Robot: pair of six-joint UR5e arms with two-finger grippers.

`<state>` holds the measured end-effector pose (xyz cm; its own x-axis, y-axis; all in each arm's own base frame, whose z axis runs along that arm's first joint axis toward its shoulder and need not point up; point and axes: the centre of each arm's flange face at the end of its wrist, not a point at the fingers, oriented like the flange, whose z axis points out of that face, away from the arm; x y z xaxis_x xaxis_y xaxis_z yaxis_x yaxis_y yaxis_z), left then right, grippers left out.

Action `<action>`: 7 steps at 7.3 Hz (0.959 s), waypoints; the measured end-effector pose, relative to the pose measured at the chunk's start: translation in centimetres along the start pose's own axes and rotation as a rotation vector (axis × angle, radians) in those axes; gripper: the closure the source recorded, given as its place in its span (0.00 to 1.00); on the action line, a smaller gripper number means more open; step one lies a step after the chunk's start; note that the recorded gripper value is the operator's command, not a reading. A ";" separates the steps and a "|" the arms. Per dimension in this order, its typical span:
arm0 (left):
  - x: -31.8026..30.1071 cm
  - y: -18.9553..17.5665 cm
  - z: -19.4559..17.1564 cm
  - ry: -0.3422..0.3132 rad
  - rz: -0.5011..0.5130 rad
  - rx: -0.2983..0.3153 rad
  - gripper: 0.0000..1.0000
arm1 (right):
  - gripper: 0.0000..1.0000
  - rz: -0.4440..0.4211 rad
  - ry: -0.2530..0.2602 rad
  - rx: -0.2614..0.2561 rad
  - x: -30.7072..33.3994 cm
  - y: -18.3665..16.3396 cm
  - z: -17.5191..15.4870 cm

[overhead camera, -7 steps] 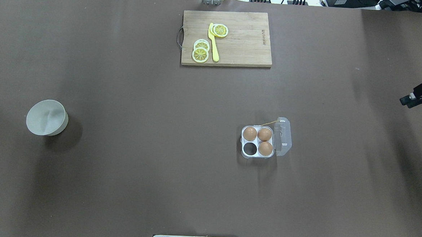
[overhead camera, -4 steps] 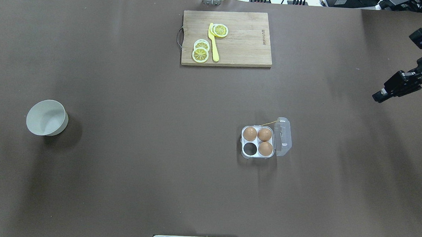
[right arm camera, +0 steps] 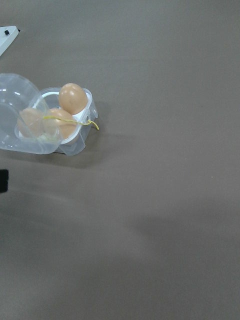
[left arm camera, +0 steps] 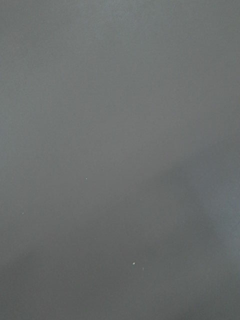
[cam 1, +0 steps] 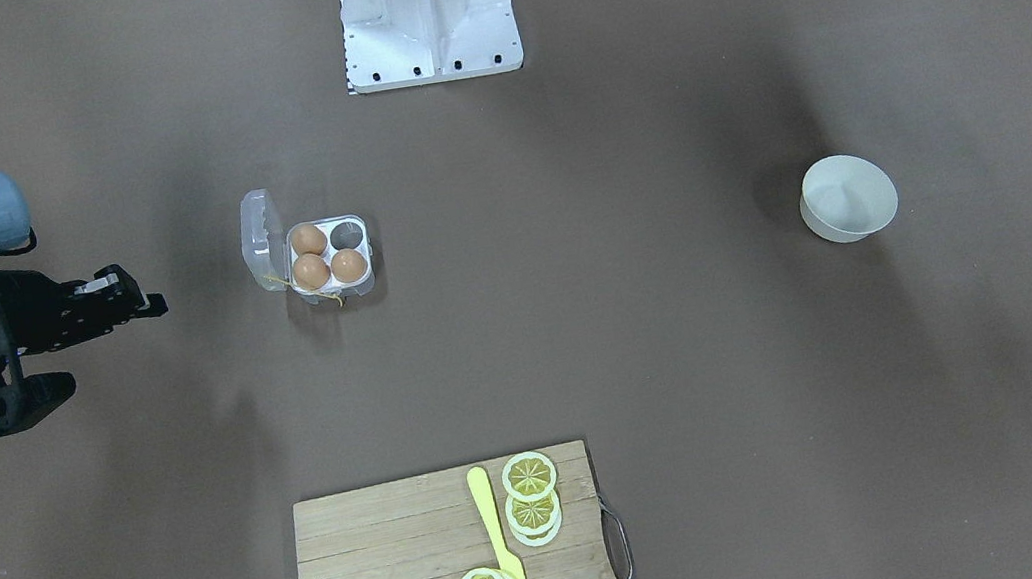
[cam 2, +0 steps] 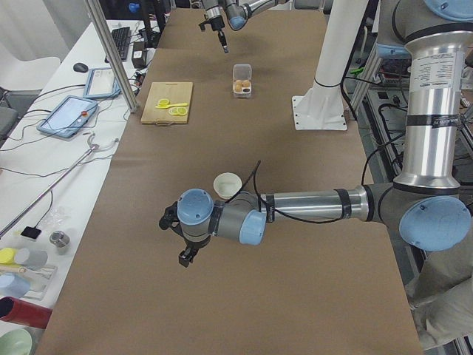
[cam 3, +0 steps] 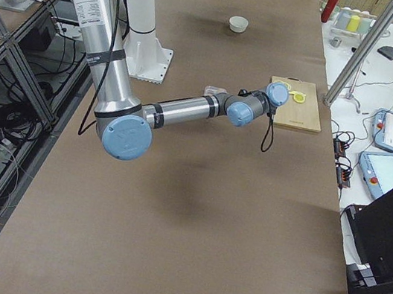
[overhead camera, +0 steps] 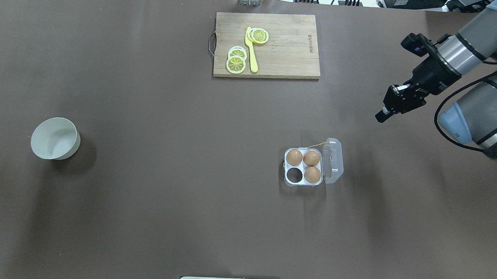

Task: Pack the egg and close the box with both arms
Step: 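Move the right gripper toward the open lid of the egg box, then push the clear lid down over the eggs with the right gripper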

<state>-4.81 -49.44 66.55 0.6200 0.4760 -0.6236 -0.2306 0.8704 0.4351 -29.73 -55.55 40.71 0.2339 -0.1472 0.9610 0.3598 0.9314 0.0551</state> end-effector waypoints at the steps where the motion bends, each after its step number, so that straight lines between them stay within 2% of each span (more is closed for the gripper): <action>1: -0.1 0.0 -0.2 -0.002 -0.003 0.004 0.03 | 0.92 -0.005 0.001 -0.018 -1.1 -0.3 1.4; 7: -0.9 0.5 -2.3 -0.023 -0.024 0.036 0.03 | 0.91 -0.031 -0.012 -0.130 -5.9 0.0 8.8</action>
<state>-7.18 -49.18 65.82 0.6422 0.4519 -0.6191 -0.1888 0.8761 0.4436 -39.04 -51.78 37.42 0.2106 -0.1706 0.9626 0.4813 0.8751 0.0498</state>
